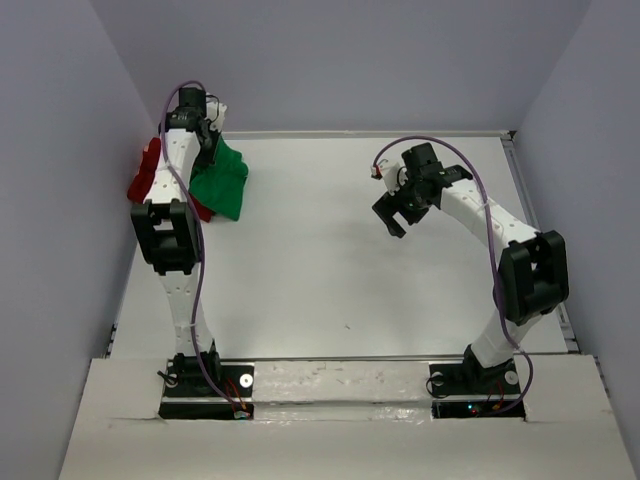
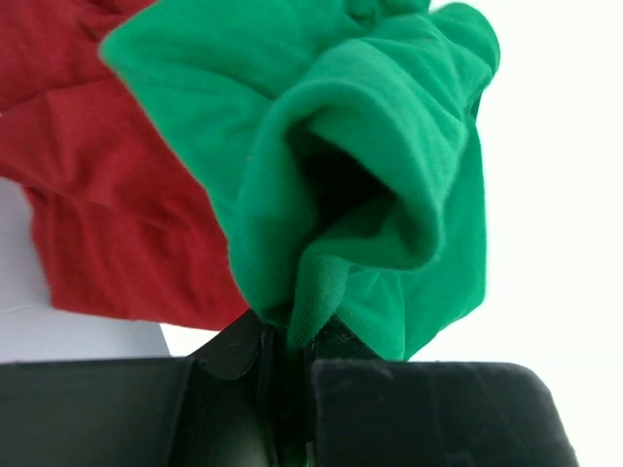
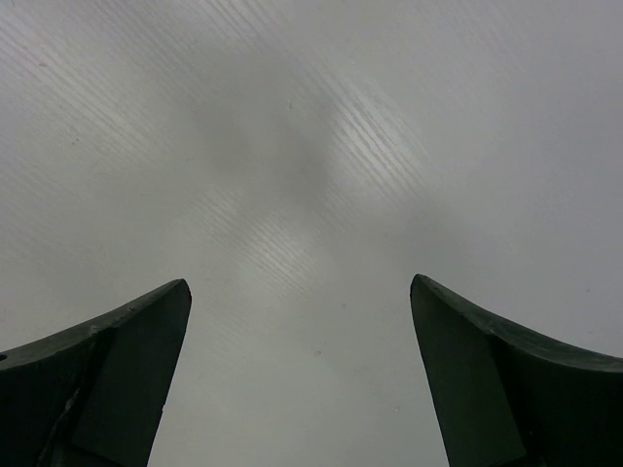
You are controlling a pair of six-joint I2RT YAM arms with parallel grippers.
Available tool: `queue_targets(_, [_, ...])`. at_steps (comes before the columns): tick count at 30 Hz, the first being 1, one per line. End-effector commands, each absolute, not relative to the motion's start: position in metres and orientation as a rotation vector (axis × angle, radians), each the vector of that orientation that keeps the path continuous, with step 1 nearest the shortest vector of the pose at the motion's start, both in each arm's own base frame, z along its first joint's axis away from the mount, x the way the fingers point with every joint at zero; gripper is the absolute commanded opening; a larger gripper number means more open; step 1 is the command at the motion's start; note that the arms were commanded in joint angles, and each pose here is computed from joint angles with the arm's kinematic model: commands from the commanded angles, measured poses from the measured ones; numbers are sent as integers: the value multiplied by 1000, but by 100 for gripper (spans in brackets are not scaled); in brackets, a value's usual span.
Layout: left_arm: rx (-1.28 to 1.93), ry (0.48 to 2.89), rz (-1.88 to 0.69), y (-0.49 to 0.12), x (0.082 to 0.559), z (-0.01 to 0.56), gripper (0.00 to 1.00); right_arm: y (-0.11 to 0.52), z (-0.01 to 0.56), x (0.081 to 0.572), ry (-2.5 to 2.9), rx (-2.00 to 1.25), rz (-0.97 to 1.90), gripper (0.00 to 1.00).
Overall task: Fold and stack the t-shirts
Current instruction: Put the neatly folded tshirt into the corner of the board with the left arm
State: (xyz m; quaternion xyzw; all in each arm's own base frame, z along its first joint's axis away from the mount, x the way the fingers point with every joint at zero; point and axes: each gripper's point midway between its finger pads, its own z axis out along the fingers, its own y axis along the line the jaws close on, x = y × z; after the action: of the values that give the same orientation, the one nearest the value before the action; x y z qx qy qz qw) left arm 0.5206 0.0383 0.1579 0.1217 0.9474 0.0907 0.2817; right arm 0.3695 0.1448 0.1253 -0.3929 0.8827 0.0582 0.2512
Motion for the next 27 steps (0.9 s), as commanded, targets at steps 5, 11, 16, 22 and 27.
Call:
queue_targets(5, [339, 2413, 358, 66, 520, 231, 0, 147, 125, 374, 2414, -1059, 166, 100])
queue_targets(11, [298, 2411, 391, 92, 522, 230, 0, 148, 122, 373, 2426, -1065, 178, 100])
queue_targets(16, [278, 2435, 407, 108, 522, 217, 0, 145, 119, 371, 2437, -1066, 167, 100])
queue_targets(22, [284, 2409, 463, 119, 524, 225, 0, 145, 114, 373, 2458, -1067, 166, 100])
queue_targets(27, [265, 2423, 474, 135, 528, 213, 0, 145, 112, 373, 2472, -1070, 168, 100])
